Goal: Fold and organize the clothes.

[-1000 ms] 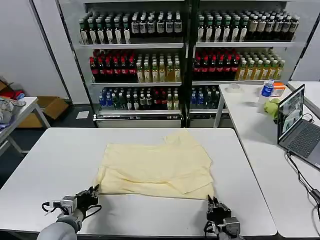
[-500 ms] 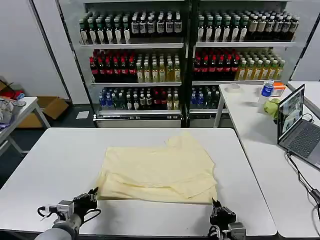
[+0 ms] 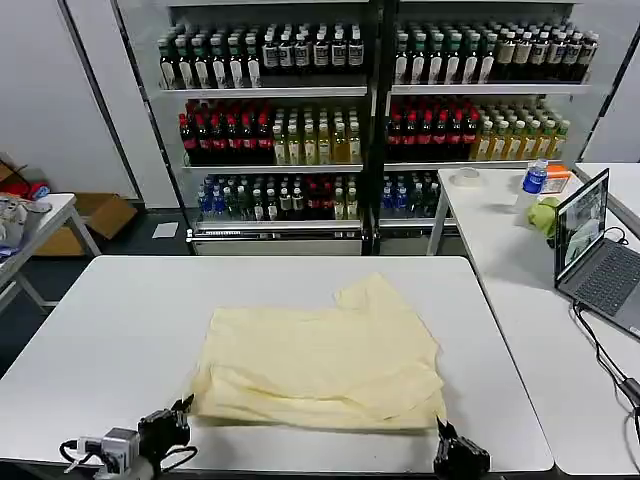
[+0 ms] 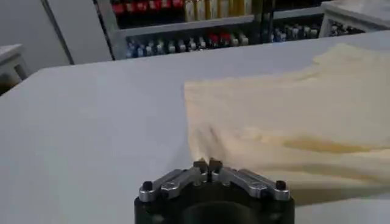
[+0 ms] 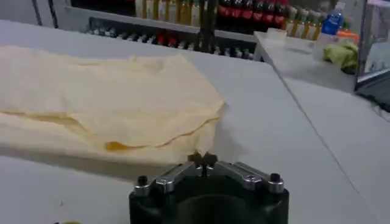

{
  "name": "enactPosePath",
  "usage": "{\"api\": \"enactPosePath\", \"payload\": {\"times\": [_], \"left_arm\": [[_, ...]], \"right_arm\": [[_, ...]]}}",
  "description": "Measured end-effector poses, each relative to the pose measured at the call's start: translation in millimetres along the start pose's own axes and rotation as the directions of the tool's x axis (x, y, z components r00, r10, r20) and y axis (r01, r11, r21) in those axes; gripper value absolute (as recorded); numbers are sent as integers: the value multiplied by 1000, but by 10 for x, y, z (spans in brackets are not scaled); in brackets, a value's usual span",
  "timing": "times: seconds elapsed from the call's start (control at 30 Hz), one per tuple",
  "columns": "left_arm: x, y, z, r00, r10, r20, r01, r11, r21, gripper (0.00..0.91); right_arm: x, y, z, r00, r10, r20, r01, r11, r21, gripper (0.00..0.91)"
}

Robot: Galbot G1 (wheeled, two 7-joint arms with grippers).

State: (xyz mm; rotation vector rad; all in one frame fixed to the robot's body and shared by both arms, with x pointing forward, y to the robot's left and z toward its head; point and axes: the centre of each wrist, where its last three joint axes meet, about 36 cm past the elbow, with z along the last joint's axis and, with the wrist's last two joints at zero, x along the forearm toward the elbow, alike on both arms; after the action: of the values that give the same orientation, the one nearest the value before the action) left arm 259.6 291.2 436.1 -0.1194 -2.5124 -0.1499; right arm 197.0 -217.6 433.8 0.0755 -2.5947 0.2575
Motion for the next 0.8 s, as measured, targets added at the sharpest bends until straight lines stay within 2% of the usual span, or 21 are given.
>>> {"api": "enactPosePath", "payload": {"times": [0.33, 0.37, 0.4, 0.43, 0.5, 0.53, 0.8], "left_arm": [[180, -44, 93, 999, 0, -42, -1, 999, -32, 10], [194, -50, 94, 999, 1, -43, -3, 999, -33, 10], [203, -55, 95, 999, 2, -44, -4, 999, -34, 10], [209, -58, 94, 999, 3, -45, -5, 999, -35, 20], [214, -61, 96, 999, 6, -50, -8, 999, -37, 433], [216, -61, 93, 999, 7, -52, -9, 999, -38, 907], [243, -26, -16, 1000, 12, -22, -13, 999, -40, 907]], "right_arm": [[148, 25, 28, 1000, 2, -23, -1, 1000, 31, 0], [155, 28, 23, 1000, 2, -23, -1, 1000, 31, 141], [162, 27, 18, 1000, 2, -23, -1, 999, 33, 907], [168, 24, 12, 1000, 3, -21, -2, 999, 33, 907], [180, 11, -6, 1000, 7, -16, -7, 999, 34, 907], [186, 6, -12, 1000, 8, -13, -8, 999, 35, 907], [205, -113, -143, 998, 39, 48, -41, 998, 44, 907]]}}
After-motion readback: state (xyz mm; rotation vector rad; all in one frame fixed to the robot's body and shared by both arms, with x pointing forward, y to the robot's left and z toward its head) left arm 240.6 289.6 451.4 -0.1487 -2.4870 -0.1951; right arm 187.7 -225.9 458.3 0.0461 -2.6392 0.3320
